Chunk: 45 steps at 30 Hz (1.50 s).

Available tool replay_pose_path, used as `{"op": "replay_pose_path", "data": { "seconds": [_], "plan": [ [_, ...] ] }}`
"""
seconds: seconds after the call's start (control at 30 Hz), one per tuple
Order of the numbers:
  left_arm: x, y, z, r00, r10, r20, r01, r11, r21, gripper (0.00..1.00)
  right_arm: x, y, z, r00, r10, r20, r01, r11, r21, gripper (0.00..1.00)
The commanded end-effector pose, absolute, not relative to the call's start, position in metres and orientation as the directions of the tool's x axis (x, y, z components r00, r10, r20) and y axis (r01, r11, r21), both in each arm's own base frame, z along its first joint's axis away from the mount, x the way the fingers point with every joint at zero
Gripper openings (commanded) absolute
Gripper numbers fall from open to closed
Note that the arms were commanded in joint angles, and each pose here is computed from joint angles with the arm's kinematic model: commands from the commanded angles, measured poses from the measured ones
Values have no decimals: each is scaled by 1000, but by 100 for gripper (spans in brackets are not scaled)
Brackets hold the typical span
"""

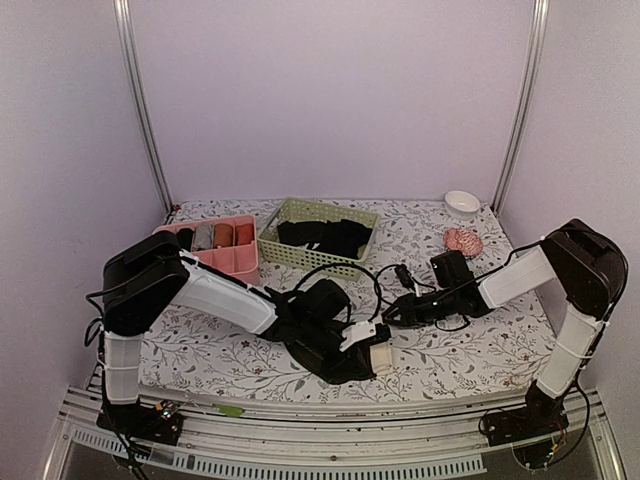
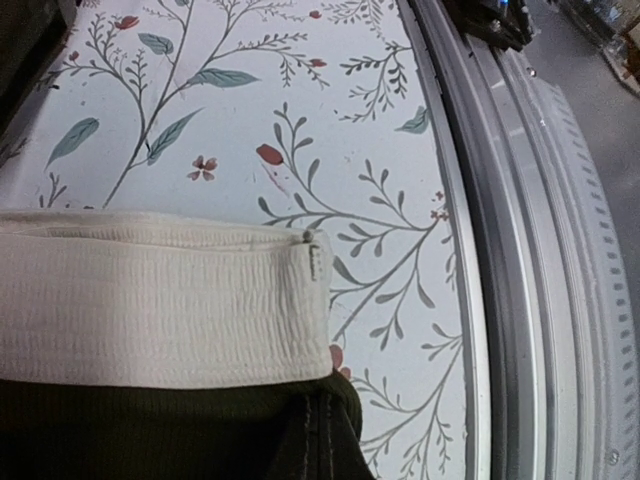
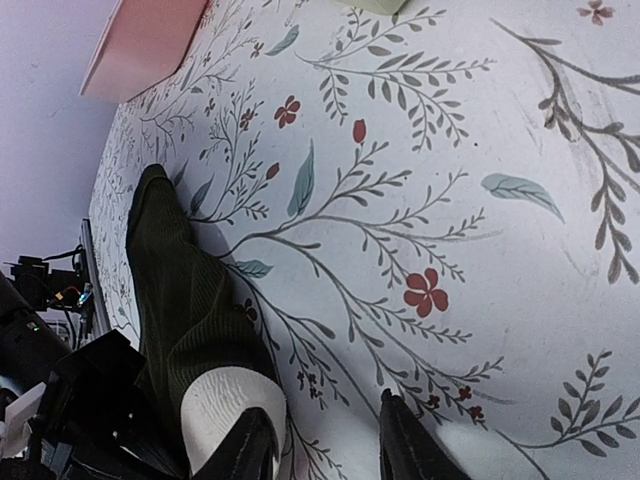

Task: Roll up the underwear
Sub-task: Smooth out the underwear at the center of the board.

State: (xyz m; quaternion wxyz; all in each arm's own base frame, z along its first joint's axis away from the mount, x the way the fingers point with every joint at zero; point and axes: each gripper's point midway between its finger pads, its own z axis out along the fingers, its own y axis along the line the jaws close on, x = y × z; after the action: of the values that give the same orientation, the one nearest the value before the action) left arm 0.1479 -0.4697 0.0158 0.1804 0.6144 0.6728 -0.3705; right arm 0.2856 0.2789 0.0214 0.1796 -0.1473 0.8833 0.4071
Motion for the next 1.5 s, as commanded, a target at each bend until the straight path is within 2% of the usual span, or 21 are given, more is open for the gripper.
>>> {"op": "replay_pose_path", "data": {
  "seconds": [0.0, 0.2, 0.4, 0.5, 0.6, 0.77, 0.87, 0.97, 1.17, 1.47],
  "plan": [
    [138, -462, -3, -193, 726, -660, 952, -24, -305, 0, 271, 256, -14, -936, -110, -335, -310, 711, 631, 37],
    [150, -467, 17, -195, 695, -692, 966, 16, -257, 7, 262, 246, 14, -924, -83, -374, -320, 703, 635, 37],
    [156, -473, 54, -191, 646, -739, 973, 26, -228, 30, 261, 243, 52, -890, -88, -447, -378, 689, 618, 47],
    [159, -471, 90, -179, 600, -780, 979, 28, -204, 39, 264, 248, 79, -856, -88, -509, -433, 658, 616, 50],
    [169, -459, 109, -207, 561, -802, 976, 65, -207, 44, 264, 262, 112, -833, -71, -548, -484, 571, 663, 55],
    [210, -418, 136, -319, 419, -850, 943, 232, -240, 47, 258, 298, 139, -837, -75, -542, -510, 465, 724, 59],
    [233, -389, 132, -410, 351, -842, 888, 364, -281, 49, 252, 323, 138, -847, -108, -521, -513, 427, 745, 60],
    [245, -374, 127, -450, 320, -833, 854, 426, -298, 49, 248, 346, 135, -852, -131, -507, -515, 386, 766, 60],
    [260, -366, 107, -526, 300, -796, 801, 489, -345, 49, 248, 361, 101, -880, -168, -444, -473, 399, 786, 59],
    [269, -363, 66, -614, 310, -725, 745, 530, -404, 47, 248, 334, 47, -924, -152, -351, -379, 487, 787, 56]
  ]
}}
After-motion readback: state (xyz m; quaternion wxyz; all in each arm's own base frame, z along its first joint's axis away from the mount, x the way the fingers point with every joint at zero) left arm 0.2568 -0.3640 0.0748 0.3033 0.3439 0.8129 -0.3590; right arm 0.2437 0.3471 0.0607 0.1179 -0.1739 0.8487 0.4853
